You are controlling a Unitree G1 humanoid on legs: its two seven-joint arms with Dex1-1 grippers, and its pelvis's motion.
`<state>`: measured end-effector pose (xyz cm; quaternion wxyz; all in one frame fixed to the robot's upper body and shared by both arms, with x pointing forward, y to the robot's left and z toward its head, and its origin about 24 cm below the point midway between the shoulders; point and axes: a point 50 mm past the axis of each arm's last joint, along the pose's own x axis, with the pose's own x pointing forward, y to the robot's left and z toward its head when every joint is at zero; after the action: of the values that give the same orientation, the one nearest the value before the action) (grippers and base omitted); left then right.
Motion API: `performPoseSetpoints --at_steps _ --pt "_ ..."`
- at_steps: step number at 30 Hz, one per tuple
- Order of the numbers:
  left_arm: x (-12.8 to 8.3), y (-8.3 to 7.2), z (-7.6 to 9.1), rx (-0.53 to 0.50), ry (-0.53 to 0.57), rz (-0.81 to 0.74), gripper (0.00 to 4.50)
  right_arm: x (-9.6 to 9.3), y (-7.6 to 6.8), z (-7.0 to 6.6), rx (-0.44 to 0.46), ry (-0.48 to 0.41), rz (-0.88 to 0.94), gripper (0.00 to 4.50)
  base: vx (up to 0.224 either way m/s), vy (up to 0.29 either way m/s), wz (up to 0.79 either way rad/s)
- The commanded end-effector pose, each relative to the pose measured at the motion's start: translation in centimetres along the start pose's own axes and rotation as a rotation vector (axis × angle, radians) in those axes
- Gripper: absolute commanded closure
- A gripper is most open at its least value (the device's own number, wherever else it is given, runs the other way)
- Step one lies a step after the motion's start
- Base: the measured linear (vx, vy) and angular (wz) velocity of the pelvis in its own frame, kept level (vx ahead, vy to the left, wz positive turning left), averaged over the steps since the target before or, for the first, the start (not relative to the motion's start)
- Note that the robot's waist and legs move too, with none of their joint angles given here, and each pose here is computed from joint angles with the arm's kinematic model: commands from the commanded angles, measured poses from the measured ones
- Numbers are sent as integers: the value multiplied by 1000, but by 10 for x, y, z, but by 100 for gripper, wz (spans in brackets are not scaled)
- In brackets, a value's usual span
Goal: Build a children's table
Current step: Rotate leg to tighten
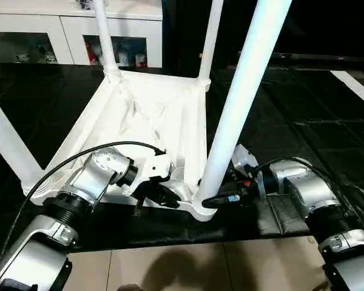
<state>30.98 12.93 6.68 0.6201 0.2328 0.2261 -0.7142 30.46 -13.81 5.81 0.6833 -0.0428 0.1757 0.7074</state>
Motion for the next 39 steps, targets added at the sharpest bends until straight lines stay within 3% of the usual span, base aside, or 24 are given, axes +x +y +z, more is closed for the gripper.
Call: performPoseSetpoints --at_steps 1,5,9,14,18,20,21,25,28,32,33,36,39 --pt "6 -1 9 61 14 -70 450 -4 -3 7 -36 6 -11 217 0 0 0" --pt "5 0 9 46 4 -46 450 -2 -3 7 -34 -4 -5 241 0 0 0" --pt "7 4 8 -32 -41 22 450 1 0 7 1 -53 -2 245 0 0 0" --pt "11 13 13 -97 -95 114 450 6 0 3 25 -74 -97 247 0 0 0" --pt "15 23 19 -161 -124 234 450 20 -6 -4 77 -60 -320 253 0 0 0" --pt "18 28 23 -194 -144 278 450 28 -9 -5 125 -82 -398 254 0 0 0" --pt "22 33 30 -233 -172 333 450 39 -14 -4 181 -108 -524 254 0 0 0" --pt "26 41 40 -277 -207 407 450 49 -25 -2 250 -137 -704 255 0 0 0" --pt "32 49 50 -328 -251 499 450 63 -34 8 294 -198 -835 255 0 0 0" --pt "39 49 57 -362 -283 521 450 75 -36 17 321 -221 -897 255 0 0 0" --pt "42 48 60 -369 -291 521 450 79 -35 19 362 -250 -895 255 0 0 0" --pt "44 47 59 -370 -288 522 450 83 -30 20 354 -264 -869 185 0 0 0" --pt "43 47 56 -372 -276 530 450 81 -29 19 355 -281 -869 174 0 0 0"
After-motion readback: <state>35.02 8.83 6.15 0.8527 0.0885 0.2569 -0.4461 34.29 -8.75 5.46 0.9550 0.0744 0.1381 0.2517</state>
